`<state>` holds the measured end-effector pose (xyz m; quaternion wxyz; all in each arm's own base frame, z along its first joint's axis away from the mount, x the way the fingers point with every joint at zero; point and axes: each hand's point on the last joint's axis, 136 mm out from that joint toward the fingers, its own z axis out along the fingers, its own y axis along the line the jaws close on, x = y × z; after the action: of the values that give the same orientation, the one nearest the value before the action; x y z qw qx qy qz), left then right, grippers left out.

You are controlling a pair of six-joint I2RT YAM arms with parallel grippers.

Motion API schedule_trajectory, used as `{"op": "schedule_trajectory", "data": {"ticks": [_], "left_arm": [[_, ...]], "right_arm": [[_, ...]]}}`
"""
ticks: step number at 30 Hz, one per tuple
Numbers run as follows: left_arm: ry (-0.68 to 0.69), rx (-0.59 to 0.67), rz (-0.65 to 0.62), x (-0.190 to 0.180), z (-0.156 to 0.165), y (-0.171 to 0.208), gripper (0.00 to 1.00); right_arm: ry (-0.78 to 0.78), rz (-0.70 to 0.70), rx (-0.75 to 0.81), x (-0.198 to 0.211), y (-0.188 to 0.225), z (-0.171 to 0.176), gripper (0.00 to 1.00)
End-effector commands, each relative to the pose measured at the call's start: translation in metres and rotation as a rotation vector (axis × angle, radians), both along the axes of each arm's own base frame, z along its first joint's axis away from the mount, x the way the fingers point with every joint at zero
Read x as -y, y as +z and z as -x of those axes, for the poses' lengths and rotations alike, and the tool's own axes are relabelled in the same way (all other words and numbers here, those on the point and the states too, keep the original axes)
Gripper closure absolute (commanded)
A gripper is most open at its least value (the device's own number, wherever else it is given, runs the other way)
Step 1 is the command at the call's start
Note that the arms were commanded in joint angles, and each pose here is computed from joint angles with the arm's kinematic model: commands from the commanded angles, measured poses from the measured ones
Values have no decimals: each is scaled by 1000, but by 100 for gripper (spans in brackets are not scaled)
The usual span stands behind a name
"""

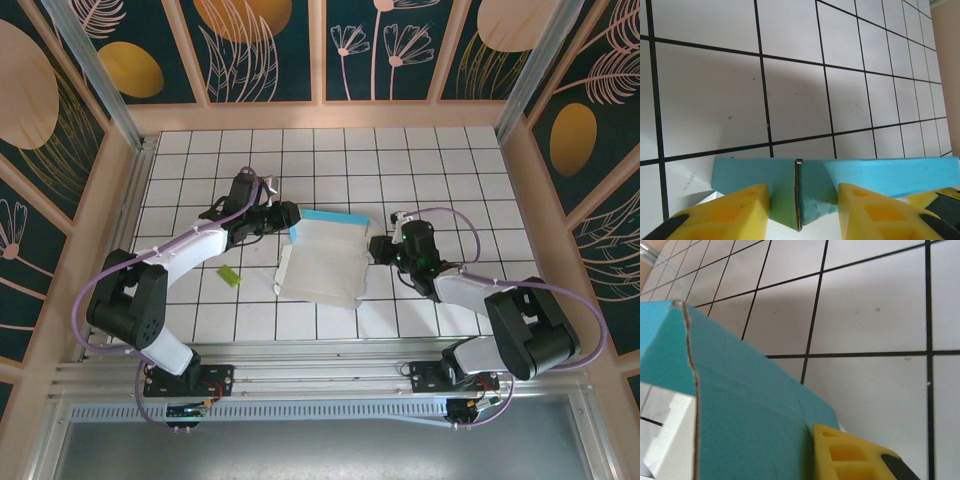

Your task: Fold the paper box

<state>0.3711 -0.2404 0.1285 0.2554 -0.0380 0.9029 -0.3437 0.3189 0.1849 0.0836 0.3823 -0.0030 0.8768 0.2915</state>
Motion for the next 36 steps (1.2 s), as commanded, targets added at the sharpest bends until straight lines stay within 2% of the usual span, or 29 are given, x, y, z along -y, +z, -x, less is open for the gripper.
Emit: {"op": "schedule_trajectory", "data": {"ticks": [1, 7, 12, 18, 22, 25, 28, 30, 36], "left_arm": [[-44, -98, -34, -2, 25, -28, 61], [-46, -103, -26, -1, 26, -29, 61], [-46, -99, -27, -2, 28, -29, 61], [-45, -93, -31, -3, 27, -29, 61], [-48, -95, -34, -3, 28, -30, 61], [-47, -88, -37, -4, 27, -29, 61], [-32, -80, -39, -5, 26, -26, 61], [2, -52, -45, -11, 24, -19, 59], [128, 66, -132, -42, 18, 9, 43]], "right_arm": [[-99, -127, -52, -12, 23, -8, 83], [-173, -162, -144, -24, 17, -8, 82], [-186, -136, -218, -32, 13, -18, 80], [-181, -59, -295, -40, 11, -29, 80], [-224, 61, -298, -26, 7, -35, 80], [-198, 1, -303, -36, 16, -34, 80], [-167, -57, -267, -50, 25, -36, 80], [-170, 13, -217, -48, 22, -36, 81], [-179, 249, -10, -26, 21, -28, 86]]}}
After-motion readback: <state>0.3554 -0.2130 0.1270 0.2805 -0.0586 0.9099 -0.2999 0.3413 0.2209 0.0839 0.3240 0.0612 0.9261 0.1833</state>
